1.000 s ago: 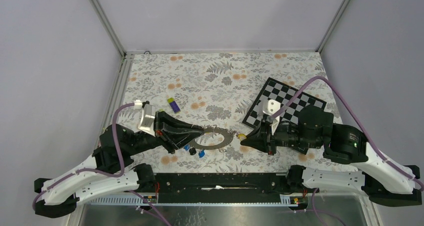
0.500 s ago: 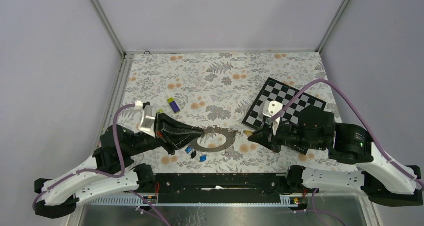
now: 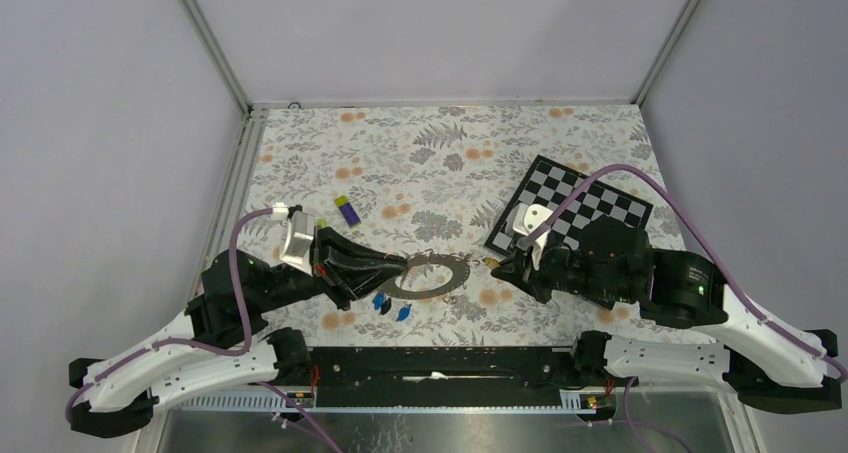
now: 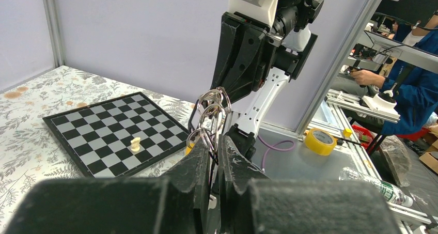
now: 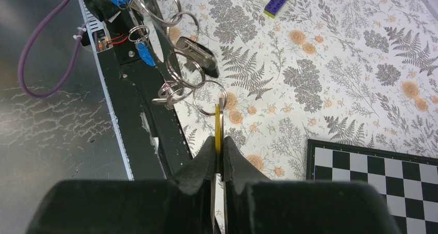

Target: Remove the keys from the keyring

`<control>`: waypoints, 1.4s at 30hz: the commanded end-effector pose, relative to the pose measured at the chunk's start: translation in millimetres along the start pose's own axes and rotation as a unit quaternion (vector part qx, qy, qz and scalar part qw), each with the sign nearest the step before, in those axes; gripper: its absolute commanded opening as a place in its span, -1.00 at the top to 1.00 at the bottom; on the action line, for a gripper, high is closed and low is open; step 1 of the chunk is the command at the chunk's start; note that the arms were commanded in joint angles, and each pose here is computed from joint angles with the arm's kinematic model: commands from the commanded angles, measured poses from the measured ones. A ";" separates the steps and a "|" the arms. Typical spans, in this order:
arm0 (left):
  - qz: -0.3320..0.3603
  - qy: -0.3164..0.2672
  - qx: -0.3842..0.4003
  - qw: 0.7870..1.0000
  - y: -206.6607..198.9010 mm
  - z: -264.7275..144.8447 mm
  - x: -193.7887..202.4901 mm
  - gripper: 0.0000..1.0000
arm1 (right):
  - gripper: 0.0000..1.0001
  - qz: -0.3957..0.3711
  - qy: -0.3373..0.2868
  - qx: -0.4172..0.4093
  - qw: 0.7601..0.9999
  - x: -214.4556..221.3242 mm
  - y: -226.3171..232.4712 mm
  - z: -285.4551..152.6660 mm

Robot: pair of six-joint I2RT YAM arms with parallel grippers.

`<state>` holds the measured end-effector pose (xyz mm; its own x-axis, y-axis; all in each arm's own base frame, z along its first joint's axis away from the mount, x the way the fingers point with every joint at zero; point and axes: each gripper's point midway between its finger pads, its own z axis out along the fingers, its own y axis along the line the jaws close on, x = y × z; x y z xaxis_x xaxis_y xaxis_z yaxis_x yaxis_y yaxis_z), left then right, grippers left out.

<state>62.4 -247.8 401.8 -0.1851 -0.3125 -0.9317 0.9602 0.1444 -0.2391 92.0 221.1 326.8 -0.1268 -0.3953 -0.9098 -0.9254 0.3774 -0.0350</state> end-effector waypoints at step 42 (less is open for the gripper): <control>0.034 -0.035 0.049 0.998 -20.6 5.3 -31.4 1.00 | 0.31 -0.008 -0.069 -0.018 0.997 -1.7 6.0 -12.7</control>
<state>61.9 -255.7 394.4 -0.1738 -0.2763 -0.9452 0.9673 0.1320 -0.2165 76.1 213.2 317.4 -0.1009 -0.3488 -0.9318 -0.9488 0.3154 -0.0153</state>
